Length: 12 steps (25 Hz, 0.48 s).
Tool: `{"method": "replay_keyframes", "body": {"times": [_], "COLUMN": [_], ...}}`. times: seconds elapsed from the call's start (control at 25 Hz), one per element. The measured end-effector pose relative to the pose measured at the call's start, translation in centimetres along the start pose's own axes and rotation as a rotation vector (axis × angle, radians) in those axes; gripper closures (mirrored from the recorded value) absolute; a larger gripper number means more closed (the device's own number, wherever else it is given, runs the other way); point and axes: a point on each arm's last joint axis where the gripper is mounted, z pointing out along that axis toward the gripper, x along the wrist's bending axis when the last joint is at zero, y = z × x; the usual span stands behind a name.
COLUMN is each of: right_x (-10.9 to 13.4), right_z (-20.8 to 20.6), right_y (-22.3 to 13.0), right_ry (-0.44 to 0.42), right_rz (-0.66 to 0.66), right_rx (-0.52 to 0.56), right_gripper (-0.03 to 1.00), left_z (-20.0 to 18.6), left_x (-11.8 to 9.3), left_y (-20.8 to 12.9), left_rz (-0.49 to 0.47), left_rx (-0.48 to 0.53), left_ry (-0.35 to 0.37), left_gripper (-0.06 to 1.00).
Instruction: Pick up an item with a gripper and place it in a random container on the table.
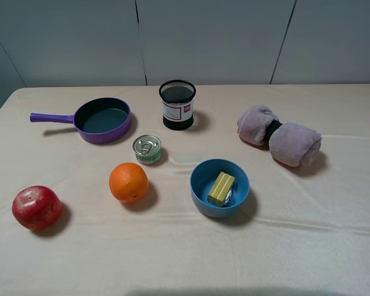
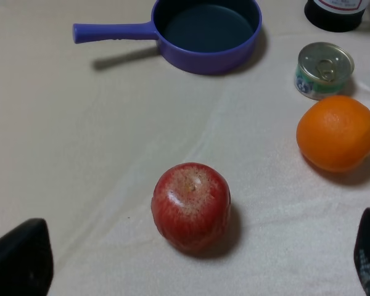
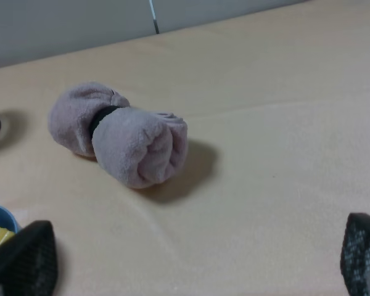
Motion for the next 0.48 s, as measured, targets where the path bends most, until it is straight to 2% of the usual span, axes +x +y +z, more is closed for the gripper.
{"method": "replay_keyframes", "body": {"times": [0.48], "right_x": [0.02], "right_z": [0.0], "right_y": [-0.01], "right_ry": [0.003], "right_rz": [0.002], "right_rx": [0.001], "right_gripper": [0.27], "left_z": [0.0], "left_x": [0.0], "left_y": [0.0], "left_rz": [-0.002], "left_rx": [0.0], "left_ry": [0.0], "left_gripper": [-0.05]}}
